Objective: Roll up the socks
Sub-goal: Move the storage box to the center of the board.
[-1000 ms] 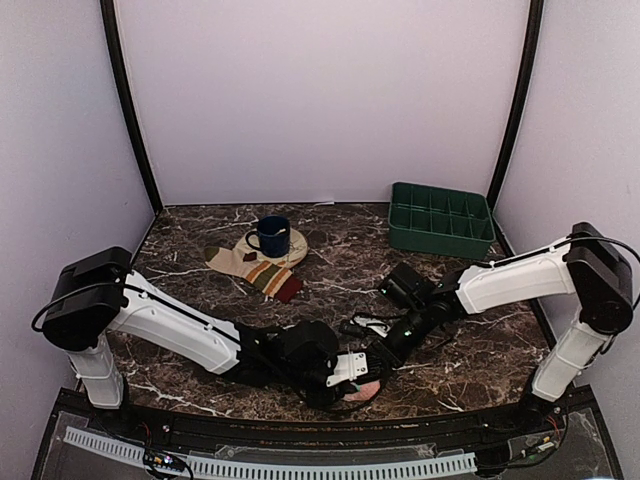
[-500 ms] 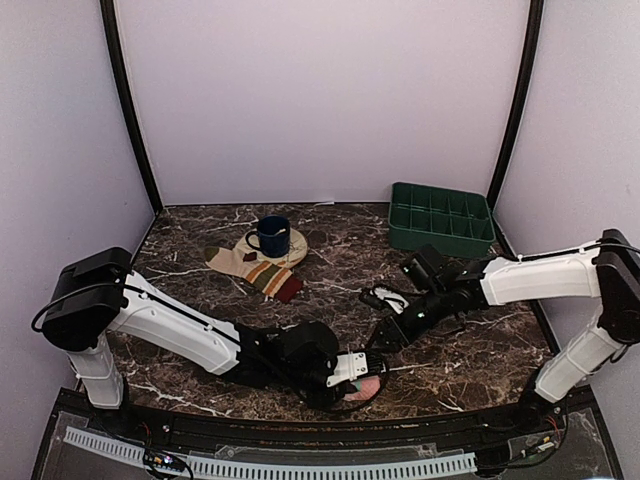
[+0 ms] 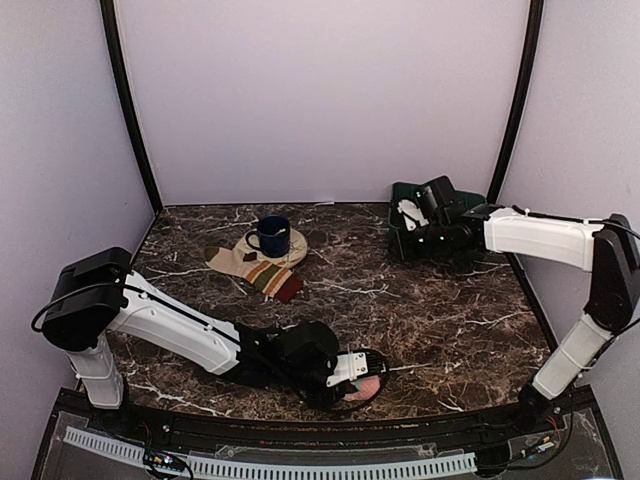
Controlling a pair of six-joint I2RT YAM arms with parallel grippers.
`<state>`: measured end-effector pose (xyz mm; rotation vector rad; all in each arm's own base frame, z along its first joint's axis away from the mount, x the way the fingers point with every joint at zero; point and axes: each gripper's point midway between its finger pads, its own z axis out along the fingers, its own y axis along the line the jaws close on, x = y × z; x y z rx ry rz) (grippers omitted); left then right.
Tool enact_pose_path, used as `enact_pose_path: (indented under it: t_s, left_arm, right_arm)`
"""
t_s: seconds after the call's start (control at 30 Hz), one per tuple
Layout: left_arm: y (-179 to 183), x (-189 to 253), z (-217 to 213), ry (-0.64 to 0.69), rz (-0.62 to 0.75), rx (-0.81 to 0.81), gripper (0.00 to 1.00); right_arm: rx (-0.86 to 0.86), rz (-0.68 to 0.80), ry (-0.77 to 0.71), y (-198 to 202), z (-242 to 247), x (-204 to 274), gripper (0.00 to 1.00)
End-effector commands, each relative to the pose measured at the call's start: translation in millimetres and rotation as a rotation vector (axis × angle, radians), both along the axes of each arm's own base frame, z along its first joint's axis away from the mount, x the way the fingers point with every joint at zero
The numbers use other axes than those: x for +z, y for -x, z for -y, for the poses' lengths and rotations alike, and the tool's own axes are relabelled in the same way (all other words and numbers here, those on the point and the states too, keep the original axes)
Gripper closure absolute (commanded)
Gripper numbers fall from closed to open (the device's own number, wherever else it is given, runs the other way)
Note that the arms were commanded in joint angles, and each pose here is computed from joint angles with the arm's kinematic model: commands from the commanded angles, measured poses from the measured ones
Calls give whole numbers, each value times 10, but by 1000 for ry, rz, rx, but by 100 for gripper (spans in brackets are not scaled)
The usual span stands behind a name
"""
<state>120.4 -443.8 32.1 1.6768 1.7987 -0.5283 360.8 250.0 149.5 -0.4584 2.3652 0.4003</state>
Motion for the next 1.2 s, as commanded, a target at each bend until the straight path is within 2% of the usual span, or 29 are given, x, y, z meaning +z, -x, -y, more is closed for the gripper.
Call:
enact_pose_path:
  t_s: [0.0, 0.3, 0.53, 0.93, 1.17]
  left_arm:
    - [56, -666, -687, -313, -54, 31, 100]
    - [52, -656, -687, -310, -61, 28, 100]
    - [52, -668, -683, -306, -71, 30, 100]
    - [33, -661, -685, -301, -92, 42, 100]
    - [8, -653, -682, -300, -91, 48, 100]
  right_arm:
    - [-248, 118, 119, -732, 430, 130, 76]
    - [-494, 186, 189, -1660, 968, 160, 76]
    - [-570, 151, 240, -2056, 1213, -44, 76]
    - [-668, 60, 285, -2235, 1644, -470, 76]
    - [-642, 3, 293, -2194, 1650, -715, 77]
